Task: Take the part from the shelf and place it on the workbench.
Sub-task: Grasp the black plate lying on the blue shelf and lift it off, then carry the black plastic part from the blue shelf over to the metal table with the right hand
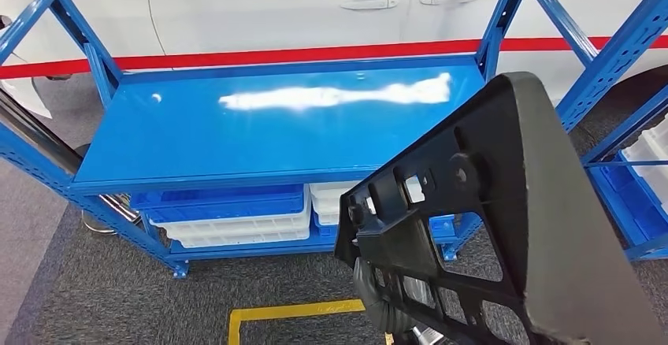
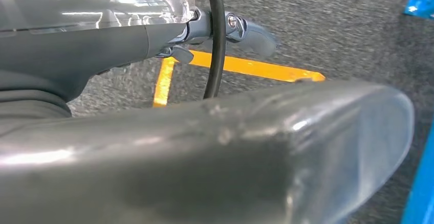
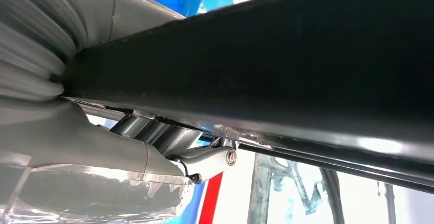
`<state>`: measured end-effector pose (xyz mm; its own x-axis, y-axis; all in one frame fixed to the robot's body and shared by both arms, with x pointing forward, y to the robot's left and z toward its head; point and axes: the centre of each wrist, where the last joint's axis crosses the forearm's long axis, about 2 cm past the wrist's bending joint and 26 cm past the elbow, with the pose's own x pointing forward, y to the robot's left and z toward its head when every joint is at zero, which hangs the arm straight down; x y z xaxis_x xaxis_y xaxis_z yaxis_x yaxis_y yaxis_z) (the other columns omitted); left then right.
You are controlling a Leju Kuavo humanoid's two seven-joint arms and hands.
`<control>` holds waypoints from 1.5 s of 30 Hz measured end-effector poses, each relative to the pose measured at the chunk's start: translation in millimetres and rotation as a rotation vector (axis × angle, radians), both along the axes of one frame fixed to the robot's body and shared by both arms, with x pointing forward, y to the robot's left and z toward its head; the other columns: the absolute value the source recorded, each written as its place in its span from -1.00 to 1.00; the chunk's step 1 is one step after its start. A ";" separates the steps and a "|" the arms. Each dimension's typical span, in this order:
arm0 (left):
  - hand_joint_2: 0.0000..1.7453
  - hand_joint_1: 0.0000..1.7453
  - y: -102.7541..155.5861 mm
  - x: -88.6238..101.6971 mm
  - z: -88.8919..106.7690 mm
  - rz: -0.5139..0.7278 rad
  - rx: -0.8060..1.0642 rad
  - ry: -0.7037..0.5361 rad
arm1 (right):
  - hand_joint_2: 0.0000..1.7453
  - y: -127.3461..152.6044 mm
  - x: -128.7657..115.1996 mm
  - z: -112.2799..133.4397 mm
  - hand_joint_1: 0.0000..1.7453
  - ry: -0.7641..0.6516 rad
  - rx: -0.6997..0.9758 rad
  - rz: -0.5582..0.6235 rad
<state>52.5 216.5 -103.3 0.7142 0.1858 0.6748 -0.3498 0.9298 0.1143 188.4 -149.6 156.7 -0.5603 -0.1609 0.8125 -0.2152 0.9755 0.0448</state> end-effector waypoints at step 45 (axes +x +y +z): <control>-1.00 -1.00 46.5 0.1 -4.2 0.091 0.079 -0.064 | 1.00 -37.6 -43.6 -20.3 1.00 0.064 0.056 -0.103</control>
